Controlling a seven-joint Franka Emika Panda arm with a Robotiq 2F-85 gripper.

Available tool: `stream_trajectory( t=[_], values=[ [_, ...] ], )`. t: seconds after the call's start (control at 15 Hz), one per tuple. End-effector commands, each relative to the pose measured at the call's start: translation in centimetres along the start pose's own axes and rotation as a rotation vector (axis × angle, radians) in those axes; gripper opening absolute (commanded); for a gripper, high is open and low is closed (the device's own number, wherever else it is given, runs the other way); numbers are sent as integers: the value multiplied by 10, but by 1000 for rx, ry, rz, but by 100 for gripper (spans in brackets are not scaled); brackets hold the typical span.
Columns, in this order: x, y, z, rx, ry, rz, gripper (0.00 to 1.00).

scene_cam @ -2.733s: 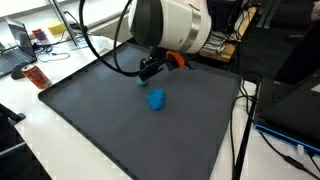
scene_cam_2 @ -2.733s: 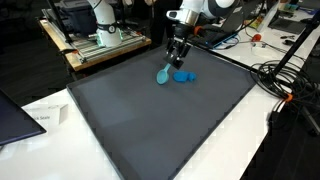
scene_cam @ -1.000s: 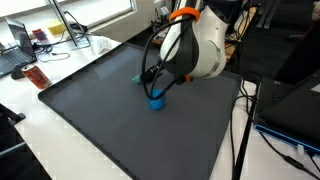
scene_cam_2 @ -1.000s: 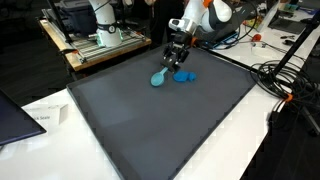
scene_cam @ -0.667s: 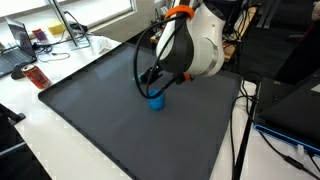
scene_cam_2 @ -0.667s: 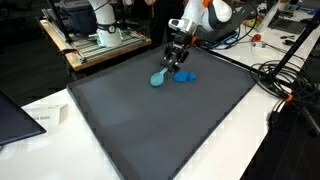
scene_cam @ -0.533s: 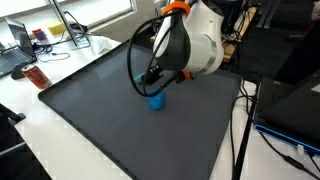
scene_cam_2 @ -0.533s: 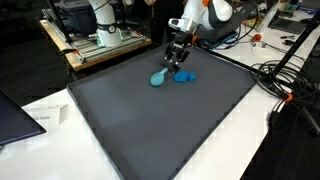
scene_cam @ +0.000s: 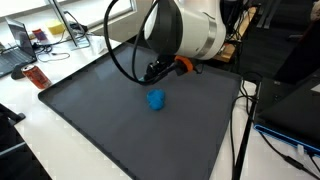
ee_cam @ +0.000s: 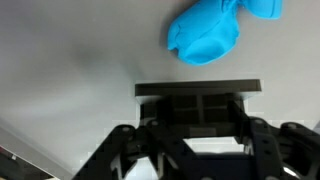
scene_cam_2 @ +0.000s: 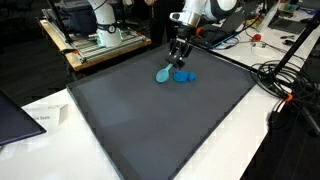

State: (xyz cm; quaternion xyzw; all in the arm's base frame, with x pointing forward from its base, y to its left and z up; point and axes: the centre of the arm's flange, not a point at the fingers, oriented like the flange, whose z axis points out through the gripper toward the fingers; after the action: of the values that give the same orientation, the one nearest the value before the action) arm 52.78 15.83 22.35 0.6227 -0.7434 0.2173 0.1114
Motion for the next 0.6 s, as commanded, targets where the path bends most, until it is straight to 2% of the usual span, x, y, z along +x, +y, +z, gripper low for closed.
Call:
stream_trajectory(
  t=[0.0,0.53],
  values=[
    [-5,-33,-52,-32,-44,39,37],
    [31,-50,-86,-34,-182,110,37]
  ],
)
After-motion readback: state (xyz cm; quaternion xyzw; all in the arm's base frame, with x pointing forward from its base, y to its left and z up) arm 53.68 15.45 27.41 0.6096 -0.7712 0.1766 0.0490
